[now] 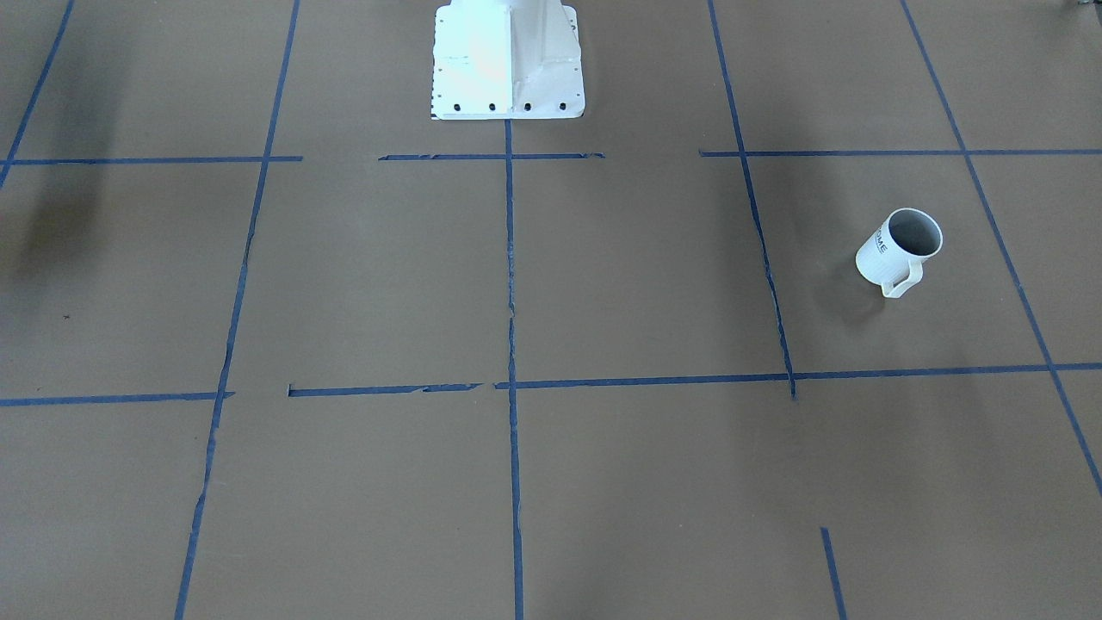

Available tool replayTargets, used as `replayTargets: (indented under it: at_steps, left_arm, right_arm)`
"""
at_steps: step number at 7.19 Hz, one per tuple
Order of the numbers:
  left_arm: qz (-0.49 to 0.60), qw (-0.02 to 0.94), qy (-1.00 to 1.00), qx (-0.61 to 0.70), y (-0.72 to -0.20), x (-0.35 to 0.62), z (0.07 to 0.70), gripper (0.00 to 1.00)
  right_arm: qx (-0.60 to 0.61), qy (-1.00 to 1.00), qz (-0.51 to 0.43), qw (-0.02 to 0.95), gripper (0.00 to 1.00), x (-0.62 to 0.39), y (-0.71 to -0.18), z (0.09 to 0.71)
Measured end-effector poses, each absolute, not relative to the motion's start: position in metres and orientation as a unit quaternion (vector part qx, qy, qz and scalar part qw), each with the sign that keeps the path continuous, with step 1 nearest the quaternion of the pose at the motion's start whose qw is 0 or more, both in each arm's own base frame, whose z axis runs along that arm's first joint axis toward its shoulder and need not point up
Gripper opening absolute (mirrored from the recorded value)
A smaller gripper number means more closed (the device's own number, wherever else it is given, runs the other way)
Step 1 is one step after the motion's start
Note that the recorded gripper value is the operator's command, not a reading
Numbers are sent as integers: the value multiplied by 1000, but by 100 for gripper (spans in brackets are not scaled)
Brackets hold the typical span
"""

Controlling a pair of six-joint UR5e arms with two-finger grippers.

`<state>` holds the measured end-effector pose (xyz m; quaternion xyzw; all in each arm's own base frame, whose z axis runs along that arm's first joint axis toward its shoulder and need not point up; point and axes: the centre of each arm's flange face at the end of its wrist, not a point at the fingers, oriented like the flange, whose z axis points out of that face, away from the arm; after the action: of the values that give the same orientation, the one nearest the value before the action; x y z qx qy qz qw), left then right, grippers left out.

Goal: Left arm hands cup to right arm to dump lemon

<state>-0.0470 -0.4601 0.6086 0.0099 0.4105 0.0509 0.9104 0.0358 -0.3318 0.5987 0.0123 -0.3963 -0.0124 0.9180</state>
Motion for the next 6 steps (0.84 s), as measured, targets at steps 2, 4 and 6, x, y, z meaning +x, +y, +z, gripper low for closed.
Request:
replayTargets:
  at_steps: [2,4,6]
  left_arm:
    - [51,910,411,12,-460,-47,606,100]
    - [48,910,411,11,-459,-49,604,100]
    - [46,911,411,14,-460,-52,601,100]
  right_arm:
    - [5,-396,-7,918,100,35,-334,598]
    - [-2,-398,-4,917,100,34,-340,594]
    - [-5,-396,-8,918,100,33,-343,592]
